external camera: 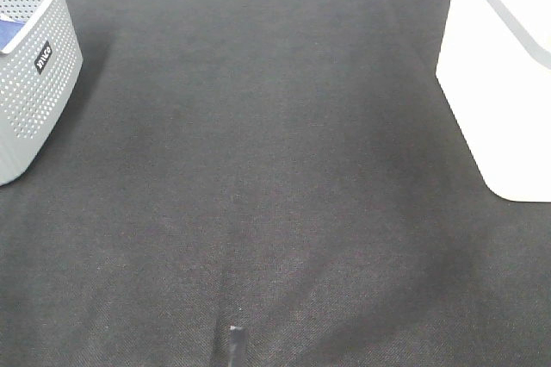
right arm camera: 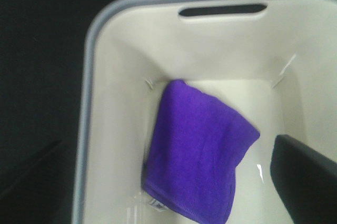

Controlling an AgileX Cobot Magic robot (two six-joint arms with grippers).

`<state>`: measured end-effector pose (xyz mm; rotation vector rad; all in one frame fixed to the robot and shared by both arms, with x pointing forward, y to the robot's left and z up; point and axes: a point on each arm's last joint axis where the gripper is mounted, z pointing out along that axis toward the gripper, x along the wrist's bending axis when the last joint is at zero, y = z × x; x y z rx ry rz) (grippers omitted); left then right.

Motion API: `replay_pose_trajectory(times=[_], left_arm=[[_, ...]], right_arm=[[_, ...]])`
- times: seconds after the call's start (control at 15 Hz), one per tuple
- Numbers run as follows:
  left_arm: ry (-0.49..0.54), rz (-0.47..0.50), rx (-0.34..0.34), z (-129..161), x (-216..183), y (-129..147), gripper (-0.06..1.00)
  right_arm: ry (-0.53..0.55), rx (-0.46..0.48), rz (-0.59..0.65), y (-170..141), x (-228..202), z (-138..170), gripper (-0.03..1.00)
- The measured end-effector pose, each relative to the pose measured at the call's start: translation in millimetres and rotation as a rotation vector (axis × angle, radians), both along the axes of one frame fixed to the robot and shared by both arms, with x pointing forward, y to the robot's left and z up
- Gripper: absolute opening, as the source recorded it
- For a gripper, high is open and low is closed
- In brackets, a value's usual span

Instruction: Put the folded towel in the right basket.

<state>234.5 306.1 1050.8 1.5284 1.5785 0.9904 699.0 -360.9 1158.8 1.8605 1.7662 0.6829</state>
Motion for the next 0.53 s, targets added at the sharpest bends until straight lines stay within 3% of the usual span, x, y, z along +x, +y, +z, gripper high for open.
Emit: replay_pose_trajectory(times=[0.07,0.33,0.53], left_arm=[[0.0,0.0,0.0,0,0,0,0.99],[0.0,0.0,0.0,0,0,0,0.99],[0.0,0.0,0.0,0,0,0,0.99]], right_arm=[[-0.019,-0.004,0.001,3,-15,16,0.98],[0.074,-0.005,0.022,15,-97,29,0.98],[0.153,0.0,0.051,29,-183,17,0.98]])
